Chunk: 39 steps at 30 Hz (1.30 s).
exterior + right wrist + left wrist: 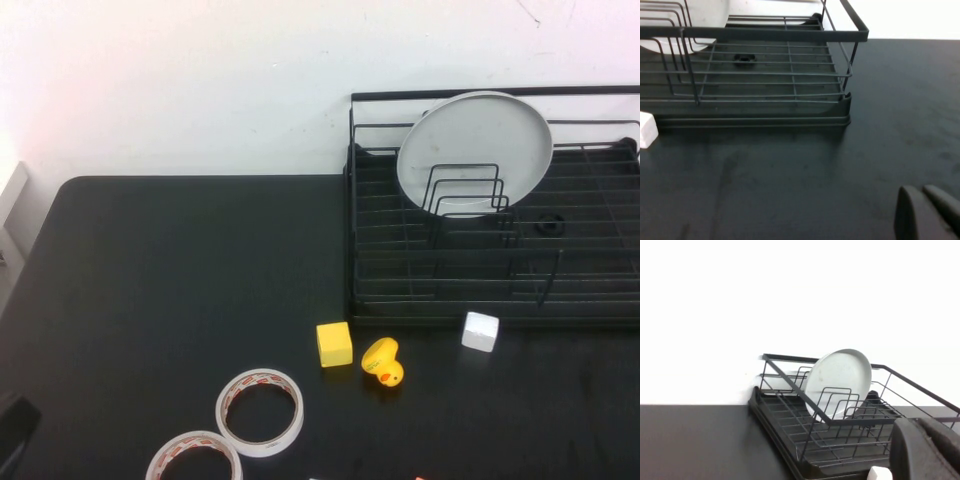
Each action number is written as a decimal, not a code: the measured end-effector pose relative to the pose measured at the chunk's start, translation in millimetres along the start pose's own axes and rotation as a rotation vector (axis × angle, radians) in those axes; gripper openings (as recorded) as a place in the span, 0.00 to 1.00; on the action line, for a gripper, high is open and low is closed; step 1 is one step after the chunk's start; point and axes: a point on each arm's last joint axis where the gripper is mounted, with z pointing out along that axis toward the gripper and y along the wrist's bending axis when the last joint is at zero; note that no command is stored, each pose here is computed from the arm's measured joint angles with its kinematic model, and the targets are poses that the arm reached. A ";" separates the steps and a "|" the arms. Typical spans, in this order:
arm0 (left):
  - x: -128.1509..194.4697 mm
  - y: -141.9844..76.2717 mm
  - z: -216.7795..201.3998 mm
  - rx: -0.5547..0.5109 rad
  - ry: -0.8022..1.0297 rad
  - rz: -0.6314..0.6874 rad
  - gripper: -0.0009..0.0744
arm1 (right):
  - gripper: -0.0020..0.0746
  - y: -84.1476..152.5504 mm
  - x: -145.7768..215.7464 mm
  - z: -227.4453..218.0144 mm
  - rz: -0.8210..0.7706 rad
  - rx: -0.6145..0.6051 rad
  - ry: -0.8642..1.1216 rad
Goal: Place plate on rack
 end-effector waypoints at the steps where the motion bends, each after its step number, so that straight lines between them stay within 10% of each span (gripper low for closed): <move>1: 1.1 1.1 0.2 -0.008 -0.002 -0.016 0.01 | 0.03 0.0 0.0 0.0 0.000 0.000 0.000; 11: 37.6 8.5 0.9 -0.071 -0.024 -0.045 0.01 | 0.03 -0.1 0.0 0.0 0.001 0.002 0.000; 22: 71.8 27.7 -19.8 -0.583 0.273 -0.330 0.01 | 0.03 -0.2 0.0 0.0 0.001 0.004 0.000; 30: 59.7 33.0 -18.9 -0.585 0.207 -0.017 0.01 | 0.03 -0.2 0.0 0.0 0.001 0.004 0.000; 39: 63.3 32.9 -14.2 -0.474 0.157 0.042 0.01 | 0.03 -0.2 0.0 0.0 0.001 0.004 0.000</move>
